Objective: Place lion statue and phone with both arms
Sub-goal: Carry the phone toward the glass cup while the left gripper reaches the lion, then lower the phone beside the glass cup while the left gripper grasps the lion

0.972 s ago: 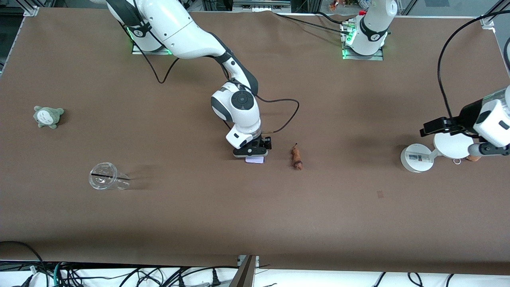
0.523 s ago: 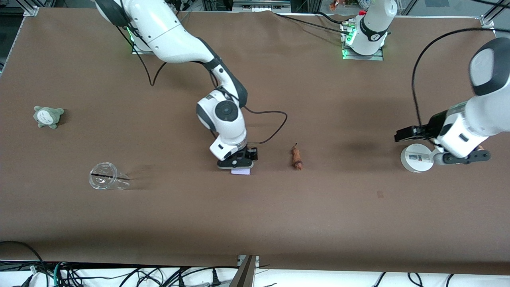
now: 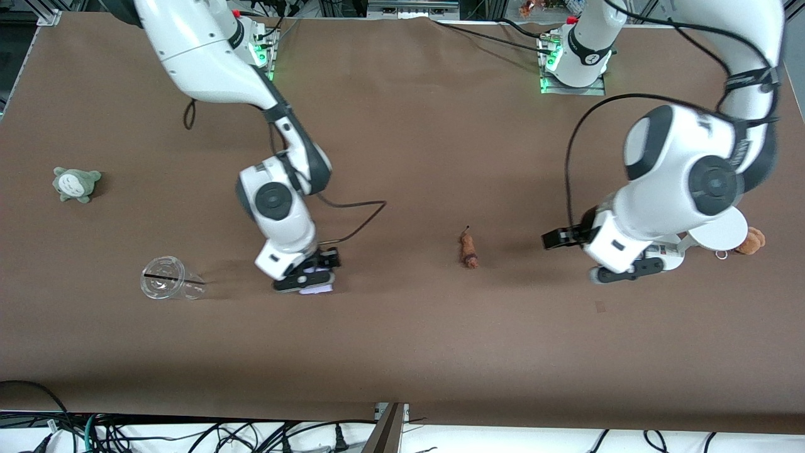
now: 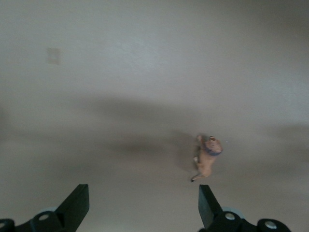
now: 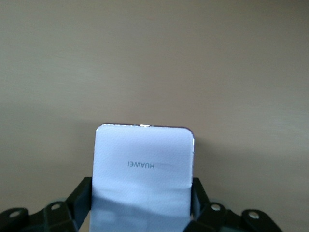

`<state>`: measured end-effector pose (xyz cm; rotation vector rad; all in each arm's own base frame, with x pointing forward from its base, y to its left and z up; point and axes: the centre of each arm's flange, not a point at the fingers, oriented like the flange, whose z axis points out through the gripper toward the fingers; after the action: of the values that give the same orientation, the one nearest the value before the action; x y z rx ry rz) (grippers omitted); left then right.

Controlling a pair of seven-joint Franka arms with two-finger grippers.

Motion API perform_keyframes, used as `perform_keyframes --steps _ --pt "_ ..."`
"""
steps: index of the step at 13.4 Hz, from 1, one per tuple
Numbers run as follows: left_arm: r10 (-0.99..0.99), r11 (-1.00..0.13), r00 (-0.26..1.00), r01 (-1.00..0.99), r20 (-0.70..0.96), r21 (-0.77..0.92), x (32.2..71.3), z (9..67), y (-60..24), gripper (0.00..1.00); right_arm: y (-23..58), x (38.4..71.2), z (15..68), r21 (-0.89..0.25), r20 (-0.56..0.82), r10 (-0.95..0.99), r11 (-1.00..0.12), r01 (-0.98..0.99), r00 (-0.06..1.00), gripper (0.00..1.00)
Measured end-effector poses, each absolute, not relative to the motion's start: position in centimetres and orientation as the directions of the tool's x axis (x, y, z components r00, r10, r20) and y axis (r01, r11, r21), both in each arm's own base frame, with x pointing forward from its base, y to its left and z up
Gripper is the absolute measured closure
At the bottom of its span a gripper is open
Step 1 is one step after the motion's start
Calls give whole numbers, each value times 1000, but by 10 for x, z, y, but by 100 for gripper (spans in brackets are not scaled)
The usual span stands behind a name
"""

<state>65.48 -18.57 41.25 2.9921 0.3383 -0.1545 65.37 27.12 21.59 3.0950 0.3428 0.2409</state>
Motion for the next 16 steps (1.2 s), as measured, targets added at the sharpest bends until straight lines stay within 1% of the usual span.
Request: perform_keyframes --steps 2,5,10,16 --pt "193 -975 975 203 -113 91 653 393 -207 0 217 664 211 3 120 231 -973 233 966 15" --pt "195 -978 976 201 -99 62 647 361 -246 0 149 672 197 -62 87 192 -978 197 978 15" --pt "226 -971 968 233 -108 53 630 313 -293 0 148 669 193 -80 77 173 -981 179 982 15" --pt "250 -964 965 255 -77 71 609 260 -321 0 112 675 192 -59 77 130 -989 135 988 15"
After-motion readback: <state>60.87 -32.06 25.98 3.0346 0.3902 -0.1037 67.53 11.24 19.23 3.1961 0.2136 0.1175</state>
